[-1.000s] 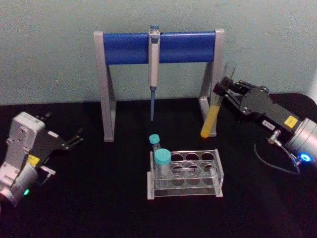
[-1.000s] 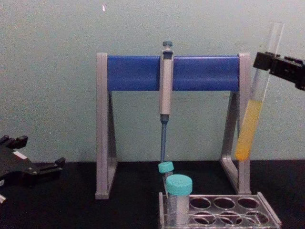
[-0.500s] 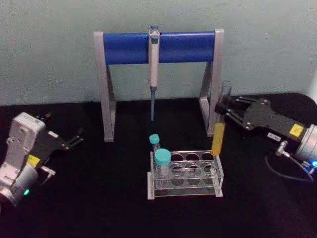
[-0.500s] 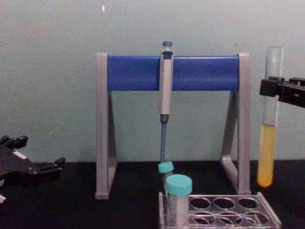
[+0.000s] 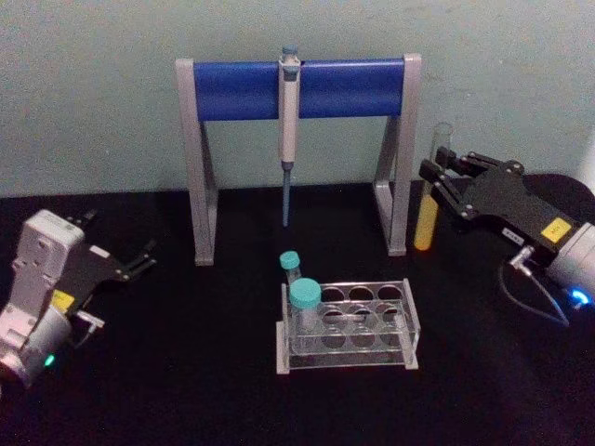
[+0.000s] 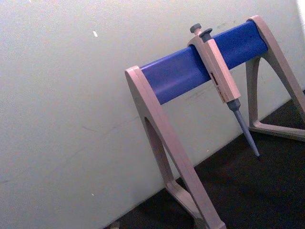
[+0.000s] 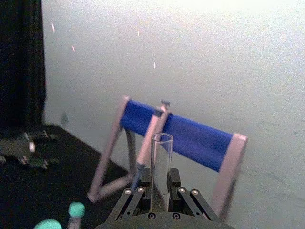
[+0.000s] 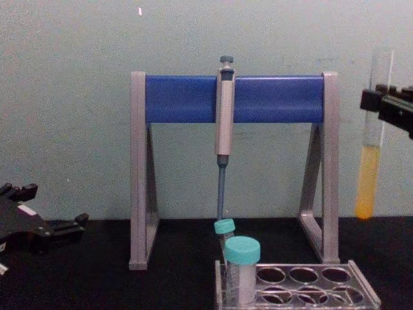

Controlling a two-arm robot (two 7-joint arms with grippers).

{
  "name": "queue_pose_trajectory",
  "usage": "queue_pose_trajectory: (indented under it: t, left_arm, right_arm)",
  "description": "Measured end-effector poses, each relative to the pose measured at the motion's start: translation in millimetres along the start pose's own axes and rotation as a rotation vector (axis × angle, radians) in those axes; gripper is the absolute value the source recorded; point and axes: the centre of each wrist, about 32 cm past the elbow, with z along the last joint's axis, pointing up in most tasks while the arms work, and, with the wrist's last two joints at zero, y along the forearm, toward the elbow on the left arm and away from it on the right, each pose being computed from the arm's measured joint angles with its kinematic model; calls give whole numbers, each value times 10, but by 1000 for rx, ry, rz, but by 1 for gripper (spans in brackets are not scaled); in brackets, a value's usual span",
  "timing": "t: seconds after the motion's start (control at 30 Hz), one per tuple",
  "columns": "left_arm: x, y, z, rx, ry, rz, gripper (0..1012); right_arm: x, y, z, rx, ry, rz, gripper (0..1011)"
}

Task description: Pick up the test tube from the test tube rack, shake it, then place it back into the test tube rack.

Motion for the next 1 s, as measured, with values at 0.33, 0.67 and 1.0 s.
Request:
queue_pose_trajectory:
  t: [0.33, 0.67, 1.0]
  left_arm:
    - [0, 0, 0, 0, 0, 0, 1001]
    - [0, 0, 0, 0, 0, 0, 1001]
    - [0, 0, 0, 0, 0, 0, 1001]
  right_arm:
    - [32, 67, -105, 95, 191, 110, 232]
    - [99, 5, -42, 57, 262, 211, 232]
    - [117, -140, 108, -47, 116, 140, 232]
